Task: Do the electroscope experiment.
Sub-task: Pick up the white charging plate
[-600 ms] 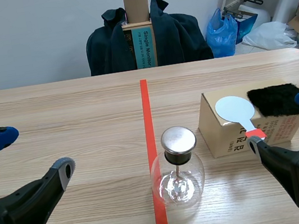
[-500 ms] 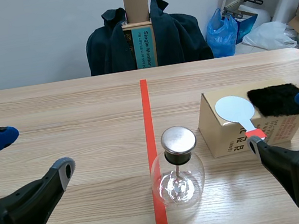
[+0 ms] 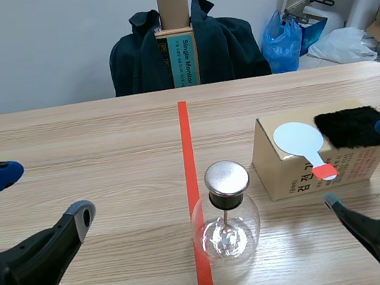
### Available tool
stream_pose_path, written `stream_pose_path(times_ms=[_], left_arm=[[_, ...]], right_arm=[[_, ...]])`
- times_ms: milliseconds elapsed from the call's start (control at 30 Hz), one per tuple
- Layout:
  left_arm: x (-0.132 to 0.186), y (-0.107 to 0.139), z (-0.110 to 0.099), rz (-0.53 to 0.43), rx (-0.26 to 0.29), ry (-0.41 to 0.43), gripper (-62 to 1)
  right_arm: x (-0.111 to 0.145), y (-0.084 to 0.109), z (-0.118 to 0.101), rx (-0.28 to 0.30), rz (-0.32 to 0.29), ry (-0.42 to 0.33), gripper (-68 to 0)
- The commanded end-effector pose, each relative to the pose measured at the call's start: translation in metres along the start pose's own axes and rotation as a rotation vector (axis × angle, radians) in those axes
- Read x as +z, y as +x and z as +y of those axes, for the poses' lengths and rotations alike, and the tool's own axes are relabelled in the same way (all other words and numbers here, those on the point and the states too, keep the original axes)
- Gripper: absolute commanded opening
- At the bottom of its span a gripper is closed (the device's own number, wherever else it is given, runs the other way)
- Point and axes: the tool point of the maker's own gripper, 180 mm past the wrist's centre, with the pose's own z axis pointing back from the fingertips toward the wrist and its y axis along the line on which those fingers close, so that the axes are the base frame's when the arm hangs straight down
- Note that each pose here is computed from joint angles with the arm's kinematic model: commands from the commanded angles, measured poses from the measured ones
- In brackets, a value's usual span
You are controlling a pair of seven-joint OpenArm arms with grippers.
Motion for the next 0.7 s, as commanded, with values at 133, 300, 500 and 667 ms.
stream_pose_path(times_ms=[133,300,500,667], left_arm=[[-0.001,0.009,-0.003,-0.031,-0.002,-0.011,1.4],[-0.001,0.009,-0.003,-0.031,-0.002,-0.011,1.4],[-0.001,0.009,-0.003,-0.031,-0.002,-0.011,1.4],[-0.001,0.009,-0.003,-0.031,-0.003,-0.011,1.4]], right_arm=[[0.007,-0.015,-0.023,0.495,0.171,-0.166,0.4],[0.012,-0.031,-0.028,0.758,0.286,-0.219,0.4],[0.002,-0.033,-0.039,0.944,0.302,-0.387,0.4],[-0.014,-0.039,-0.035,0.961,0.284,-0.427,0.4]])
